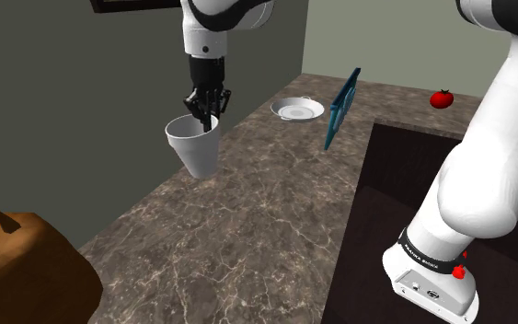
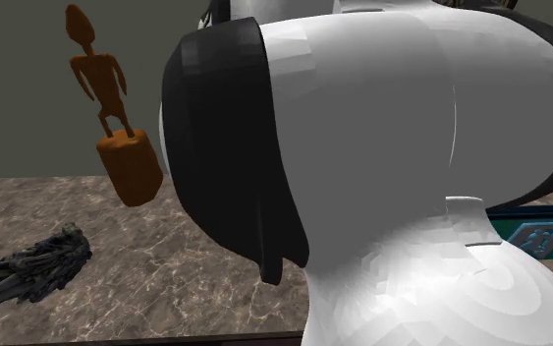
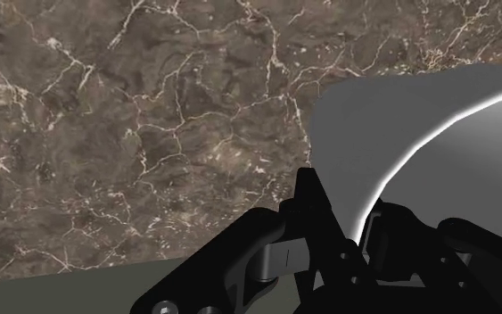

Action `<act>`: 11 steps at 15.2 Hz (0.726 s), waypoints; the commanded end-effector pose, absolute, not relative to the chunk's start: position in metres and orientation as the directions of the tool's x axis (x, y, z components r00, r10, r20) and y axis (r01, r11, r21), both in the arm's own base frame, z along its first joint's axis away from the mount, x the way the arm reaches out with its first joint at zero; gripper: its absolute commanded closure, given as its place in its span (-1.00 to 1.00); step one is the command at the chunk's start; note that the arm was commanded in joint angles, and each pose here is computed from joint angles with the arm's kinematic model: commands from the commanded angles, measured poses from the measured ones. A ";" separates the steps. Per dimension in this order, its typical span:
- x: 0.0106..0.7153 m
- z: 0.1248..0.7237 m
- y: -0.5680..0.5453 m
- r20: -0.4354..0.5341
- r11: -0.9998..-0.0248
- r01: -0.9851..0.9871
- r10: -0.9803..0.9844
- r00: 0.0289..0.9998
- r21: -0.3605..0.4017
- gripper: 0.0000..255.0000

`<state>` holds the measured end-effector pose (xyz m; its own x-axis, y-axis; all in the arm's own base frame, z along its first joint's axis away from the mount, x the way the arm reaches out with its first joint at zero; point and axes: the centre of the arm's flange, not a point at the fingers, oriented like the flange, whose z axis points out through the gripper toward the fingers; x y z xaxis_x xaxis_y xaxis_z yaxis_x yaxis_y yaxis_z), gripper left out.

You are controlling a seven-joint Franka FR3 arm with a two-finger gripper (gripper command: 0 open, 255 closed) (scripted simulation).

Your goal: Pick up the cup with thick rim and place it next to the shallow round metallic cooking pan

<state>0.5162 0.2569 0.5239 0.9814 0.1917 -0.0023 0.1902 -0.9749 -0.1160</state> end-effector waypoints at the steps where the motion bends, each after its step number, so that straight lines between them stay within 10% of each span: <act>1: 0.516 0.535 0.256 -0.002 -0.975 0.190 0.192 0.981 -0.116 1.00; 11: 0.521 0.572 0.230 -0.002 -0.975 0.190 0.192 0.981 -0.116 1.00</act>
